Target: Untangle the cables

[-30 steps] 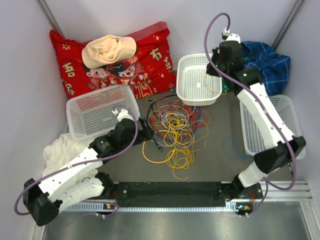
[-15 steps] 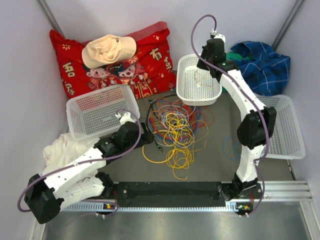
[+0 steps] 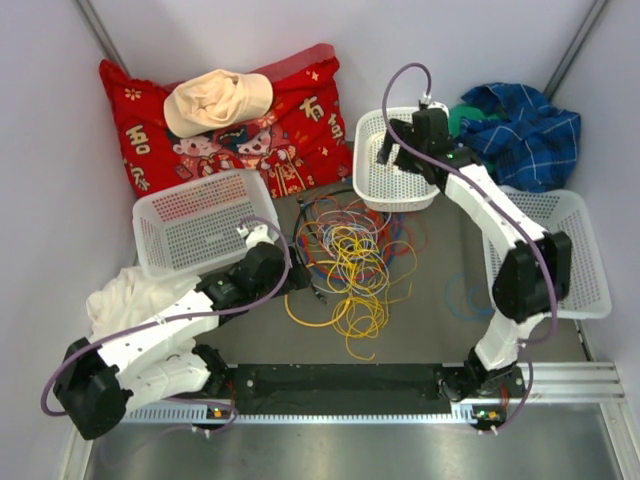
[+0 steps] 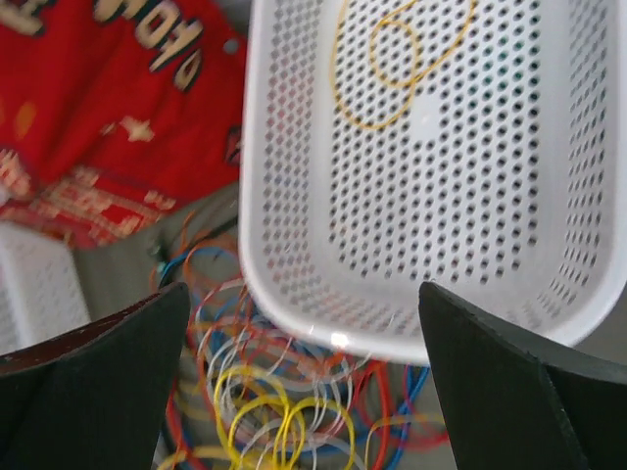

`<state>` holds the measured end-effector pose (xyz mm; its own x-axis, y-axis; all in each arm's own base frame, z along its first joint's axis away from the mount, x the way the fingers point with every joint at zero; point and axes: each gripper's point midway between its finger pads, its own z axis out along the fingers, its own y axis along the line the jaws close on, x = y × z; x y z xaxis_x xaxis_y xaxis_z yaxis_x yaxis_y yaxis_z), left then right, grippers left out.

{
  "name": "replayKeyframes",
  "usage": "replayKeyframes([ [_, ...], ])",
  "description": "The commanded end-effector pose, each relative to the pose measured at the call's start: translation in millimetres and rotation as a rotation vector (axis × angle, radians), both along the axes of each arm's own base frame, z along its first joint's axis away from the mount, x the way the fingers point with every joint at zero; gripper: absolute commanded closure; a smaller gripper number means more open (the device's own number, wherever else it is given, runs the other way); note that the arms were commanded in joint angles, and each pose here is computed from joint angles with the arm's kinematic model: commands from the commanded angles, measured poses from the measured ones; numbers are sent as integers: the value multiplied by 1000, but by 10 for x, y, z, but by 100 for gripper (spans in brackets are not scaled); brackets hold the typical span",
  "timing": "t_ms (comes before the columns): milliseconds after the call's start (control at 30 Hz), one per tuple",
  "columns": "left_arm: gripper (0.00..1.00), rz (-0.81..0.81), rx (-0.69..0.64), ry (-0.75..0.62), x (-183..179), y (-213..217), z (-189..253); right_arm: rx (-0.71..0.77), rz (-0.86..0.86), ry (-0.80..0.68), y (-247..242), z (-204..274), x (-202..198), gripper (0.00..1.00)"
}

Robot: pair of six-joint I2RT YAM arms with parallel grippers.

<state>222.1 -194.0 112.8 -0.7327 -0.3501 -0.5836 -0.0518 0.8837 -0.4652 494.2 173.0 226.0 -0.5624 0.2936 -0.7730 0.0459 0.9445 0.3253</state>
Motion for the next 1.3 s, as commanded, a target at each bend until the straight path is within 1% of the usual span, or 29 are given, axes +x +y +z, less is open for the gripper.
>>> replayKeyframes([
  [0,4,-19,-67,-32,70,-141,218,81,175,-69,434,280,-755,1],
  [33,4,-13,-75,-22,58,-146,213,107,224,-83,475,337,-966,1],
  [67,4,-15,-79,-12,40,-150,195,112,251,-60,530,203,-1108,1],
  [100,4,-18,-82,-1,24,-159,167,93,274,5,529,-137,-1319,1],
  [167,5,-17,-84,20,-5,-159,108,58,306,36,587,-291,-1630,1],
  [200,5,-22,-86,32,-15,-176,89,27,318,81,560,-523,-1786,1],
  [233,5,-21,-89,39,-20,-185,81,6,345,81,613,-567,-1924,1],
  [300,5,-26,-94,51,-24,-216,76,-35,354,126,579,-813,-2092,1],
  [400,6,-33,-103,67,-27,-257,71,-58,362,182,558,-1091,-2220,1],
  [500,7,-36,-106,85,-43,-275,76,-88,358,236,524,-1328,-2262,3],
  [567,8,-37,-101,100,-77,-262,64,-78,369,250,551,-1380,-2278,9],
  [600,8,-35,-102,95,-82,-249,84,-73,378,252,568,-1394,-2286,26],
  [633,9,-31,-99,98,-94,-232,80,-54,396,254,609,-1383,-2306,39],
  [667,9,-25,-94,95,-102,-209,84,-39,410,241,653,-1345,-2302,52],
  [700,9,-21,-97,83,-106,-185,120,-20,425,218,697,-1245,-2305,74],
  [767,9,-14,-95,57,-92,-151,174,-8,439,178,738,-1084,-2305,92],
  [800,9,-7,-105,25,-72,-124,270,8,451,145,781,-904,-2306,100],
  [867,8,-13,-113,-41,-33,-94,440,43,481,57,824,-517,-2350,100],
  [967,7,-4,-151,-162,60,-63,768,104,521,-86,890,191,-2444,100],
  [1000,6,-3,-152,-197,86,-48,835,118,531,-109,895,324,-2483,100],
  [1067,5,-12,-208,-289,135,-77,1075,162,544,-169,855,694,-2585,100],
  [1100,5,-30,-211,-324,148,-89,1123,179,551,-186,841,809,-2628,100],
  [1133,5,-55,-257,-372,158,-153,1275,188,554,-193,815,884,-2670,100],
  [1167,4,-67,-279,-405,156,-170,1364,216,555,-224,782,1077,-2717,100],
  [1233,2,-108,-301,-449,145,-226,1450,229,567,-230,749,1189,-2785,100],
  [1267,2,-116,-338,-500,163,-259,1599,245,566,-251,721,1321,-2814,100],
])
